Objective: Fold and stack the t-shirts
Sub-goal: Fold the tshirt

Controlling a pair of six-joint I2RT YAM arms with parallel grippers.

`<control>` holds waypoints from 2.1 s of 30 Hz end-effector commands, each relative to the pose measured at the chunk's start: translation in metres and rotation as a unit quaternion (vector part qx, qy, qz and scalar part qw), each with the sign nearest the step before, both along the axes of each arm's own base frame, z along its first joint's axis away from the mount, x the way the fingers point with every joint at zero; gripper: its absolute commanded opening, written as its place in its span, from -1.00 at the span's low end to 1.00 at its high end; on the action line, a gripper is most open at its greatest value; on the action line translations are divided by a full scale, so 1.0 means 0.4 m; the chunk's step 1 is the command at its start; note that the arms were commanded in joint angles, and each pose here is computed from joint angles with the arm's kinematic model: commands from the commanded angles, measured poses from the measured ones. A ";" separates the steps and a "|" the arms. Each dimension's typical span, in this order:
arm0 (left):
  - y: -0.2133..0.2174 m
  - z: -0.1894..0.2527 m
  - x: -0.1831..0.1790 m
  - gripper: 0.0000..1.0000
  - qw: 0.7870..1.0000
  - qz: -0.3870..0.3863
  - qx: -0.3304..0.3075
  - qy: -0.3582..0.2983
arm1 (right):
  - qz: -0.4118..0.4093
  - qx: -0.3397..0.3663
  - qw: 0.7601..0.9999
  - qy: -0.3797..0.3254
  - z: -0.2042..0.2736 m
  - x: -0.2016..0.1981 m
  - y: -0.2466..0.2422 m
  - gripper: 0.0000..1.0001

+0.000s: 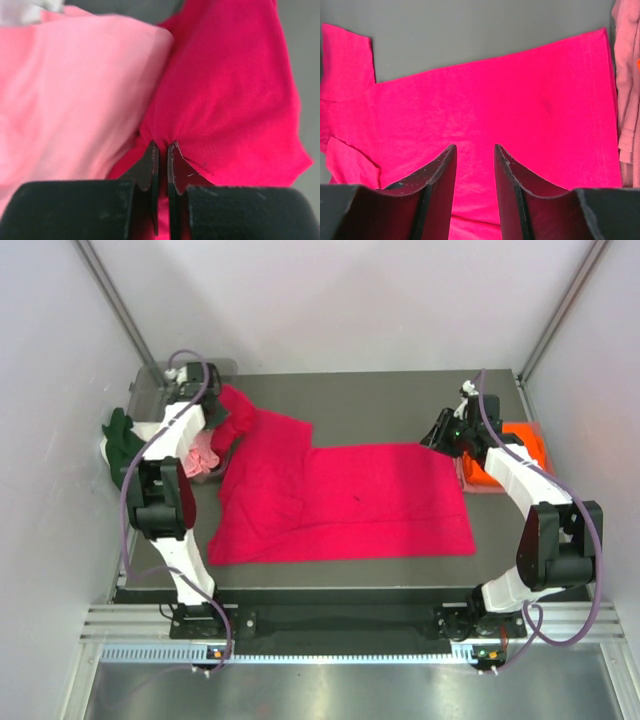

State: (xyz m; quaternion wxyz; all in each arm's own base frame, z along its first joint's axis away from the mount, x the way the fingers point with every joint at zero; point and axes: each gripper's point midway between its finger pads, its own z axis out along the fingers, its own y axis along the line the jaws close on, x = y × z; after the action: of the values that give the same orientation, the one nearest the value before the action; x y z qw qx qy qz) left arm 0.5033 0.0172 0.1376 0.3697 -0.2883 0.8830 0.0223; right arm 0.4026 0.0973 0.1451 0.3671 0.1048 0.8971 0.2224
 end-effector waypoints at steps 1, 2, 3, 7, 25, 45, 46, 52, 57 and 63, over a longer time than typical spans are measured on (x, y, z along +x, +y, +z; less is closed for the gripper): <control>0.149 0.104 0.014 -1.00 0.993 0.071 -0.055 -0.081 | 0.009 0.008 1.000 -0.027 0.031 0.022 0.018 -0.28; 0.175 0.140 0.016 -1.00 0.989 0.084 -0.060 -0.104 | 0.011 0.008 1.000 -0.028 0.032 0.022 0.018 -0.28; 0.204 0.158 0.013 -1.00 0.986 0.102 -0.061 -0.116 | 0.011 0.009 0.999 -0.029 0.032 0.022 0.019 -0.28; 0.392 0.221 -0.052 -1.00 0.960 0.245 0.002 -0.133 | 0.013 0.014 0.999 -0.028 0.030 0.023 0.023 -0.28; -0.106 0.300 -0.030 0.95 0.986 -0.054 0.014 -0.157 | -0.031 -0.036 0.999 -0.025 0.005 0.034 -0.030 -0.24; -0.223 0.107 0.058 0.89 0.986 -0.109 0.098 -0.080 | -0.155 -0.124 0.975 0.102 -0.152 0.130 -0.252 -0.32; -0.224 0.079 0.068 0.89 0.986 -0.110 0.102 -0.069 | -0.159 -0.124 0.974 0.102 -0.150 0.143 -0.259 -0.33; -0.245 0.050 0.116 0.89 0.987 -0.115 0.094 -0.060 | -0.173 -0.127 0.967 0.140 -0.229 0.176 -0.299 -0.33; -0.242 0.031 0.150 0.89 0.988 -0.112 0.090 -0.054 | -0.195 -0.138 0.956 0.171 -0.280 0.169 -0.335 -0.31; -0.224 -0.031 0.177 0.89 0.990 -0.108 0.085 -0.027 | -0.235 -0.153 0.947 0.158 -0.245 0.155 -0.399 -0.31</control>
State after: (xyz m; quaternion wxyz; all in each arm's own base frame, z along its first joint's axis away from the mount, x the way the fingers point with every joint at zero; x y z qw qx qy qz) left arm 0.5685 -0.0813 0.1264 0.4231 -0.1551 0.8916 0.0440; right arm 0.4648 -0.0283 0.0356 0.2539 0.2621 0.9309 0.0187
